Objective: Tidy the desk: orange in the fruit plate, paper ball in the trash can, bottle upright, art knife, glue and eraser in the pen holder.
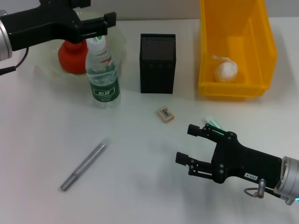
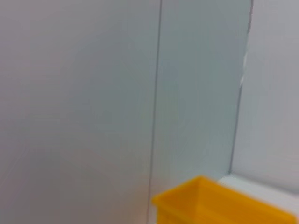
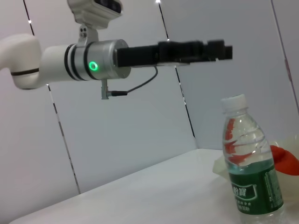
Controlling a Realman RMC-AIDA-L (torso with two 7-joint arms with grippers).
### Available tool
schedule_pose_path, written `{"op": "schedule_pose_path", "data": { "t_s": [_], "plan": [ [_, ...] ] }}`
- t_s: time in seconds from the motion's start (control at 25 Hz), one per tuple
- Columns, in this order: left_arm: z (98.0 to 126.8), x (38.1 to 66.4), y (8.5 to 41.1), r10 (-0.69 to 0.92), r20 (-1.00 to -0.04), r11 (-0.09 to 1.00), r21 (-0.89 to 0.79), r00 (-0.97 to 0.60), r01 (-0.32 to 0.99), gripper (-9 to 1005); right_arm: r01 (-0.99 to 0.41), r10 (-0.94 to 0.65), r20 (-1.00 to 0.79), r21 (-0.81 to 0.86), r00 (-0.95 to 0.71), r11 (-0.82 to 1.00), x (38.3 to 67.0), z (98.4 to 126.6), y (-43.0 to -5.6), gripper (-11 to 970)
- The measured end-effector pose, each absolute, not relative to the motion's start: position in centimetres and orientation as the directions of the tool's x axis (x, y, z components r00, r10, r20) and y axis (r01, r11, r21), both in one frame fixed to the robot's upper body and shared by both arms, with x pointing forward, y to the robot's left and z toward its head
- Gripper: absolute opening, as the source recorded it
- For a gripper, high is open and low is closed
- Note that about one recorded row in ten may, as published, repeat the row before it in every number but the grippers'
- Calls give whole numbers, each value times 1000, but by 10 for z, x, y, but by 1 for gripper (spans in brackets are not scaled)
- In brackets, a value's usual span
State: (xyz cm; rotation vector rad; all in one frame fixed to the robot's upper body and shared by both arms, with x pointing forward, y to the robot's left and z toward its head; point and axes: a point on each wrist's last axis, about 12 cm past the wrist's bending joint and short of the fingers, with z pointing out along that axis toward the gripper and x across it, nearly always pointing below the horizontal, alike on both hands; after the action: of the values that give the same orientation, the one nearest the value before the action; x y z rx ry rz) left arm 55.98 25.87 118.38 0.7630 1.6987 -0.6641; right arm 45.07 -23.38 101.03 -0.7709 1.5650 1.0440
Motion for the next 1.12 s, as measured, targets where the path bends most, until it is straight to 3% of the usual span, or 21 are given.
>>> {"op": "schedule_pose_path", "data": {
  "t_s": [0.32, 0.44, 0.56, 0.92, 1.12],
  "plan": [
    [1166, 540, 258, -12, -986, 431, -157, -168, 889, 807, -880, 41, -971, 231, -236, 414, 452, 1011, -234, 818],
    [1144, 513, 259, -59, -995, 236, -86, -75, 968, 807, -879, 43, -971, 231, -235, 418, 452, 1011, -234, 818],
    [1130, 497, 259, -54, -998, 157, -19, -11, 987, 807, -876, 47, -971, 233, -235, 422, 452, 1011, -235, 818],
    [1093, 481, 264, 174, -981, 105, -70, -87, 992, 806, -877, 54, -970, 238, -237, 417, 455, 1014, -238, 818],
    [1087, 482, 262, 192, -976, 126, -82, -106, 989, 806, -873, 70, -964, 263, -257, 412, 461, 1020, -243, 818]
  ]
}}
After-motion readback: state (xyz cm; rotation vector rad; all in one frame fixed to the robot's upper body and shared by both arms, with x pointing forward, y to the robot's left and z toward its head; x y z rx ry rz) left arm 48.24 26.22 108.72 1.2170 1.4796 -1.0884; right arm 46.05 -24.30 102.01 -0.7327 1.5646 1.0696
